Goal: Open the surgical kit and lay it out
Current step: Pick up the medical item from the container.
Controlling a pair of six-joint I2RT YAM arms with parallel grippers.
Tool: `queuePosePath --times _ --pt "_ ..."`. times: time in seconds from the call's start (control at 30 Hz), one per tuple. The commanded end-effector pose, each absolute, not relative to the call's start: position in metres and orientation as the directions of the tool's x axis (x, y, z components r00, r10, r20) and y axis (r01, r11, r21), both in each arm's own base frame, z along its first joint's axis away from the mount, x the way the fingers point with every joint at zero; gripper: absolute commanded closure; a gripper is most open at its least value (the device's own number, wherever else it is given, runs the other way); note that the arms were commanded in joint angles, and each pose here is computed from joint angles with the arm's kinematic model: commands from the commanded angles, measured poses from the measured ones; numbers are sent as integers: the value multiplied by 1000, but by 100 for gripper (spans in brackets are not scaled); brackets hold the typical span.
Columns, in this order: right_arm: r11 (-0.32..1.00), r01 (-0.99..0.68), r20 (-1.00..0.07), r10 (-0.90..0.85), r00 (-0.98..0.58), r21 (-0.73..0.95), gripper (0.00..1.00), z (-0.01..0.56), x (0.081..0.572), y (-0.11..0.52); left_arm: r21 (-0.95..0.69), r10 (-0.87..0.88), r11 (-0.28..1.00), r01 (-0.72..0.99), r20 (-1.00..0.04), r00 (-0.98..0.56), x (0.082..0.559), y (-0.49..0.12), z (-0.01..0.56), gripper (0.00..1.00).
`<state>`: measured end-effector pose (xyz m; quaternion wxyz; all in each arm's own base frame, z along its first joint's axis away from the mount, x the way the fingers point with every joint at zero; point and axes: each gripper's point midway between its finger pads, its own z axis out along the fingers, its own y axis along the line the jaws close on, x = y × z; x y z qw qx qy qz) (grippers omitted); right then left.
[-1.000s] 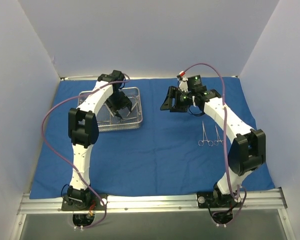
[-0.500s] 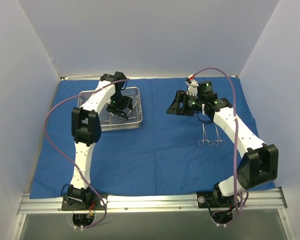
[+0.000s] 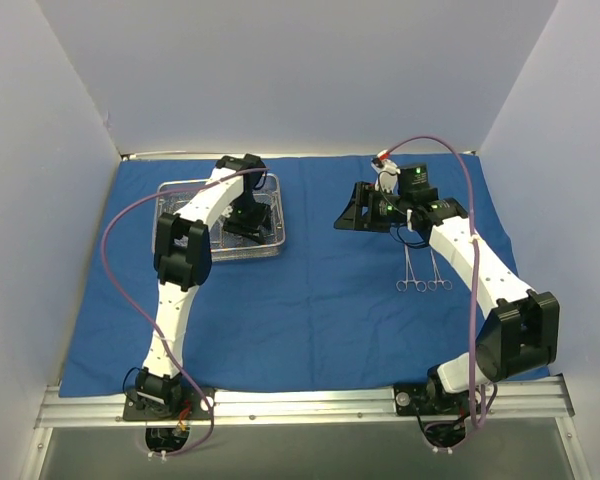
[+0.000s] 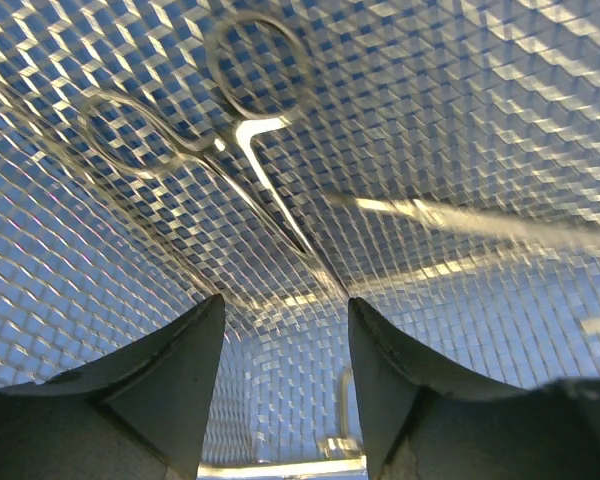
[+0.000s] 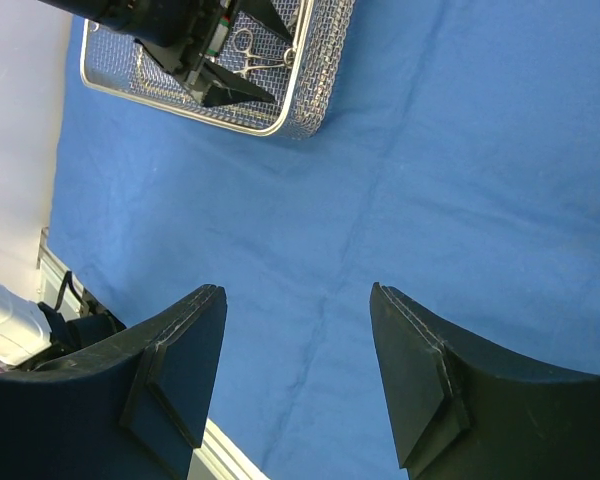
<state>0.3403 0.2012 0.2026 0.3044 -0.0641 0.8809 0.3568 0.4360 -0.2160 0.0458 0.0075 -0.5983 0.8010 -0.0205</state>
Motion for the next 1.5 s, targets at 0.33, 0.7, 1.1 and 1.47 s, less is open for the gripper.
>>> queuePosePath --times 0.33,0.7,1.1,1.47 --pt "714 -390 -631 93 -770 581 41 220 334 203 57 -996 -71 -996 -66 67 435 -206 4 46" --pt "724 -386 -635 92 -767 571 41 220 335 199 85 -992 -80 -993 -107 71 424 -187 -8 88" --pt "712 -395 -638 96 -764 580 41 225 341 205 -145 -996 58 -988 -81 -47 478 -172 65 98" --pt "712 -404 -630 70 -773 574 41 222 345 215 -346 -947 313 -884 -46 -318 490 -194 141 98"
